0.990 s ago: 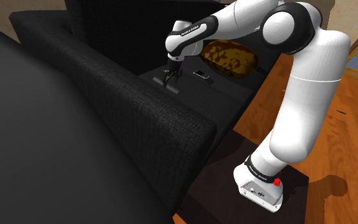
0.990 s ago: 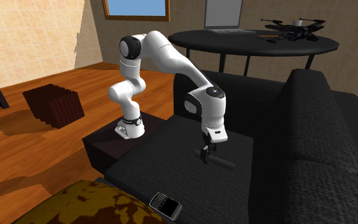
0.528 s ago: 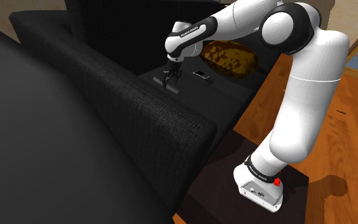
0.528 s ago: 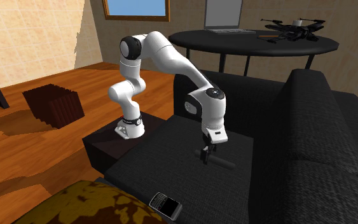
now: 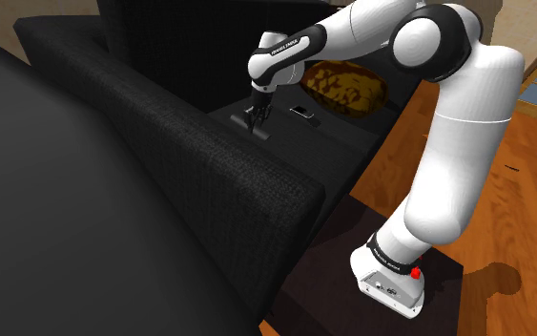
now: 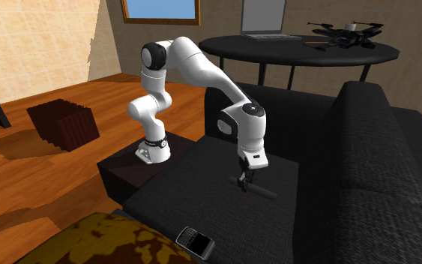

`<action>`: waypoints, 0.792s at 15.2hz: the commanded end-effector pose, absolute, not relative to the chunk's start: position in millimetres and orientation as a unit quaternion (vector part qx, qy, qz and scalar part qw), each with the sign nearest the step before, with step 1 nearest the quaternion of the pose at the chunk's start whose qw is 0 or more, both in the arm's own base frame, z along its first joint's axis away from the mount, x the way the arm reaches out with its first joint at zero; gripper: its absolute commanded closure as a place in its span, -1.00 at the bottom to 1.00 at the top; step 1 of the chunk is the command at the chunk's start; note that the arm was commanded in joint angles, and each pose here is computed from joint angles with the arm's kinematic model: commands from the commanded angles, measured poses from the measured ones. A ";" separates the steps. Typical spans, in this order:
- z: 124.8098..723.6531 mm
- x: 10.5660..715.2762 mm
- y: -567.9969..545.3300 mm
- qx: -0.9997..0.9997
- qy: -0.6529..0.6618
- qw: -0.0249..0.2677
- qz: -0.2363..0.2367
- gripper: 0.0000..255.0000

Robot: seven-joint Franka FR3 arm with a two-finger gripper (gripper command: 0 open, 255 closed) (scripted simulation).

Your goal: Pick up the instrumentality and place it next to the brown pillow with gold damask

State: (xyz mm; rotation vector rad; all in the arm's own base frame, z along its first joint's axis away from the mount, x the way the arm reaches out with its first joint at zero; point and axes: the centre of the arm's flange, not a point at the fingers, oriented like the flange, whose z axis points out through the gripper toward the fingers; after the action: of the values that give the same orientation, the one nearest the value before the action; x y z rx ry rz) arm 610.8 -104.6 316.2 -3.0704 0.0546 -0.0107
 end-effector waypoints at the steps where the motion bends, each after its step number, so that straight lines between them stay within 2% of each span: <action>1: 314.6 610.8 -102.6 -0.999 0.017 0.036 -0.002 1.00; 12: 367.4 610.9 -102.9 -0.999 0.016 0.036 -0.002 1.00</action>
State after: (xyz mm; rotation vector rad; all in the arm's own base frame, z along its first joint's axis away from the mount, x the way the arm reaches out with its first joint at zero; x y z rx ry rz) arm 610.5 -103.5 361.6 -3.0687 0.0507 -0.0056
